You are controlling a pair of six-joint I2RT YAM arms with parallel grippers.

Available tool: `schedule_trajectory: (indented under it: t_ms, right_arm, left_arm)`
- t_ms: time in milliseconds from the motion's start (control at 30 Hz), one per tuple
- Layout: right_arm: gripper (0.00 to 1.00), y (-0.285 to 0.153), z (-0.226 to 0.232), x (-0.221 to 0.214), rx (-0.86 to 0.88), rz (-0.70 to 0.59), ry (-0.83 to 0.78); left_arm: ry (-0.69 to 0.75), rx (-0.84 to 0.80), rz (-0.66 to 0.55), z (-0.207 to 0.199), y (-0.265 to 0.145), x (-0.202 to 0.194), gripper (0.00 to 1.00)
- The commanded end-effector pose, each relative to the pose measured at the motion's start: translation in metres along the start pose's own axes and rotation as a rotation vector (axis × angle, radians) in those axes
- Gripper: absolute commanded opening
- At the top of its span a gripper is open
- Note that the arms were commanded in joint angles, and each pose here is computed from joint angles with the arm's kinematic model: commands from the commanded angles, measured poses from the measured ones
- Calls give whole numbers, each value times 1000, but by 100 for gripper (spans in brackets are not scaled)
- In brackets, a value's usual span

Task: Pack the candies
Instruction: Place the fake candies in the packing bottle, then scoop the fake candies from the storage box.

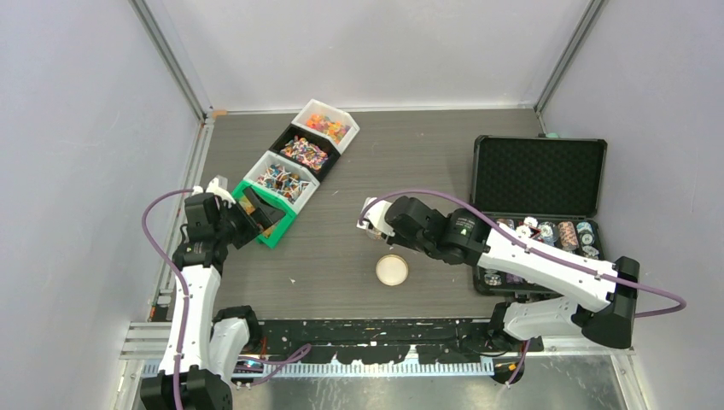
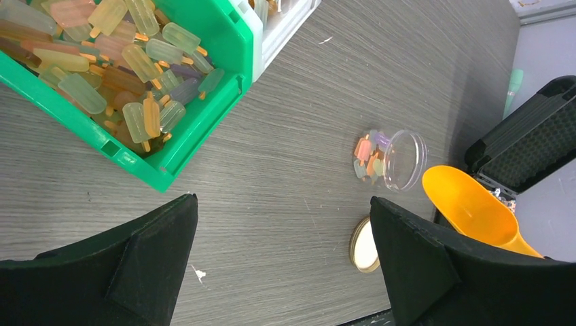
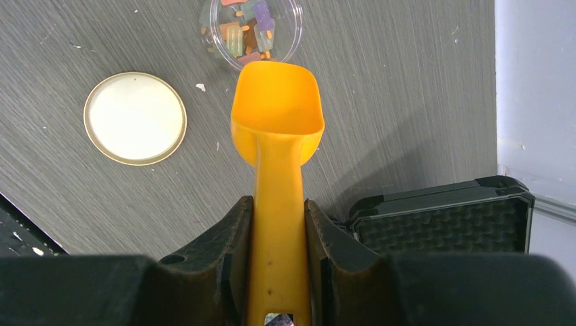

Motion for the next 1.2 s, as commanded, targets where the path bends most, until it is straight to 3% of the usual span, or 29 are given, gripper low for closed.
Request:
schedule_trajectory:
  t_ms: [0, 200, 367, 500, 633, 733, 800, 900, 1167]
  right_arm:
    - [0, -12, -9, 10, -10, -21, -9]
    - [0, -20, -13, 16, -13, -24, 4]
    - [1, -27, -17, 25, -3, -77, 15]
    - [0, -26, -15, 36, 23, -189, 15]
    - [1, -22, -7, 51, 75, -334, 24]
    - [0, -16, 3, 64, 136, -474, 32]
    - [1, -12, 7, 75, 155, -528, 45]
    - [1, -6, 10, 98, 174, -529, 112]
    - [0, 15, 21, 164, 259, -485, 236]
  left_arm:
    - [43, -2, -32, -4, -5, 7, 100]
    - [51, 32, -26, -3, -9, 9, 100]
    - [36, 160, -30, 4, -17, 15, 100]
    - [-85, 283, -62, 12, -18, 19, 100]
    - [-161, 387, -119, 14, -29, 30, 91]
    - [-306, 509, -205, 22, -36, 34, 95]
    - [-405, 560, -242, 28, -36, 35, 91]
    - [-481, 572, -261, 36, -28, 38, 85]
    - [-506, 580, -216, 57, -7, 47, 83]
Point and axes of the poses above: each gripper's point midway between its finger pads, its own y axis out along the fingers, its own z axis along the line the jaws close on, x = y × z, the point moved 7 cm from there along -y, back along the fingers, and after that the axes turned 11 degrees about y, right-handed, at the moved point
